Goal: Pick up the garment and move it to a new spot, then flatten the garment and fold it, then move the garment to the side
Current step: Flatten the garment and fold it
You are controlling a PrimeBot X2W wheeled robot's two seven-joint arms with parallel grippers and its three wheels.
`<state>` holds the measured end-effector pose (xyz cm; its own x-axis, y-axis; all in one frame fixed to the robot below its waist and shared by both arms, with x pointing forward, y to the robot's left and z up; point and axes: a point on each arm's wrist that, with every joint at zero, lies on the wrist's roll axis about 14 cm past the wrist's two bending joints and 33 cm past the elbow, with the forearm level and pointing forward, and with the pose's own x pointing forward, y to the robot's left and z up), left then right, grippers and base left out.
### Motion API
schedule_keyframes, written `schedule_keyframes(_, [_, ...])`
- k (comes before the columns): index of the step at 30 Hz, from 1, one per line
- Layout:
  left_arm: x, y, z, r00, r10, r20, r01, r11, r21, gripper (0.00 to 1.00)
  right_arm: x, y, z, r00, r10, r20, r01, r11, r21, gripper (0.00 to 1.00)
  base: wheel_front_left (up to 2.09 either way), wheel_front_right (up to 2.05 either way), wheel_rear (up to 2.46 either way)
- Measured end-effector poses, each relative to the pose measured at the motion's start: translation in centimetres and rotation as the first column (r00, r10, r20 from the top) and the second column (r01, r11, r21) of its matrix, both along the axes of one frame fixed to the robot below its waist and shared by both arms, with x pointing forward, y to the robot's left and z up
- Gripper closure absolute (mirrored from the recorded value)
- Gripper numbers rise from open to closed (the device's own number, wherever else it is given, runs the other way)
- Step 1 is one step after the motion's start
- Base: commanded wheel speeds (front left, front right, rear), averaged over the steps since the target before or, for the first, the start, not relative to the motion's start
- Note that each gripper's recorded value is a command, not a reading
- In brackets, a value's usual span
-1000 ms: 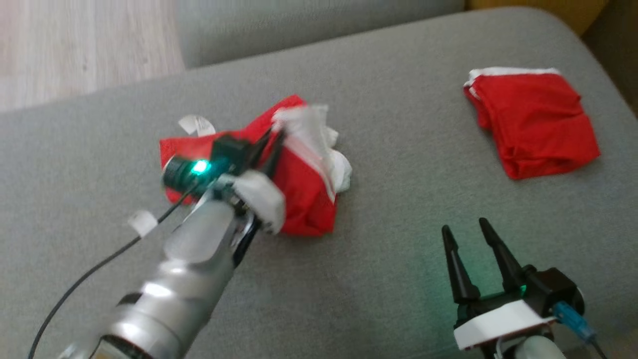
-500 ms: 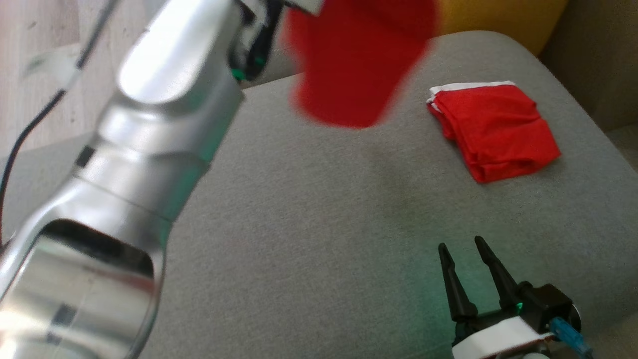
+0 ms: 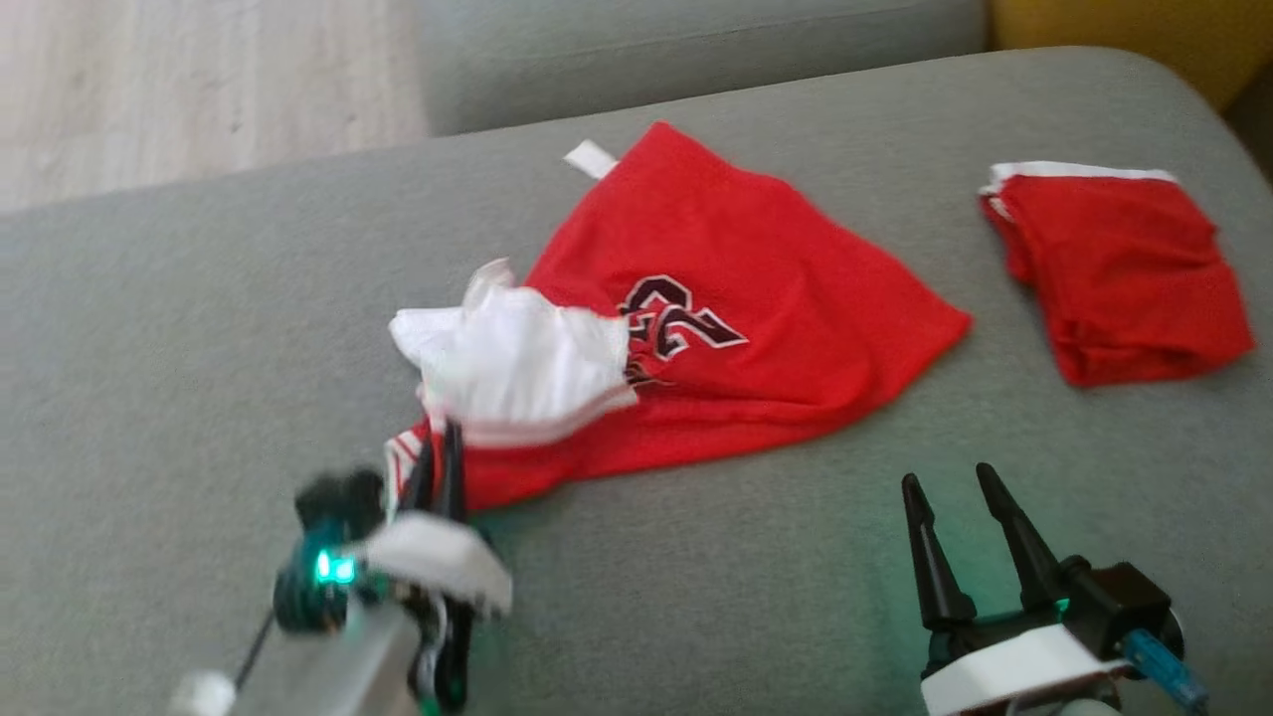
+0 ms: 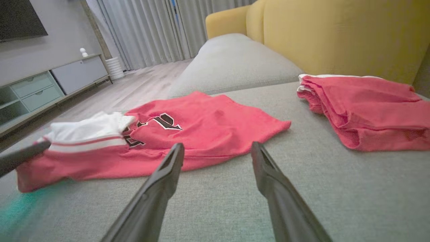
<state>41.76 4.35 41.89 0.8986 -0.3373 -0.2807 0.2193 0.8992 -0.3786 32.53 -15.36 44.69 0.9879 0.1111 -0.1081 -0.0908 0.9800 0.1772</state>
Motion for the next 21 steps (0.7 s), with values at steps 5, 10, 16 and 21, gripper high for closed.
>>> schedule_keyframes(5, [-3.2, 1.7, -1.7, 0.998, 0.057, -0.025, -0.057, 0.998, 0.002, 0.64, 0.9, 1.0, -0.4, 0.999, 0.04, -0.012, -0.04, 0.999, -0.006, 0.0, 0.0, 0.0, 0.0])
schedule_keyframes(10, [-6.1, 1.9, -2.4, 0.998, 0.057, -0.025, -0.056, 0.998, 0.035, 0.0, 1.2, 1.8, -0.3, 0.998, 0.067, -0.006, -0.067, 0.998, -0.004, 0.0, 0.0, 0.0, 0.0])
schedule_keyframes(16, [-4.4, 4.6, 0.4, 0.986, 0.106, 0.126, -0.126, 0.979, 0.158, 0.0, 1.2, 1.9, -0.5, 0.997, 0.07, -0.013, -0.07, 0.998, -0.003, 0.0, 0.0, 0.0, 0.0])
schedule_keyframes(21, [-0.3, 6.1, 3.7, 0.963, 0.083, 0.256, -0.14, 0.966, 0.215, 0.0, 1.3, 2.0, -1.4, 0.996, 0.073, -0.042, -0.073, 0.997, -0.001, 0.0, 0.0, 0.0, 0.0])
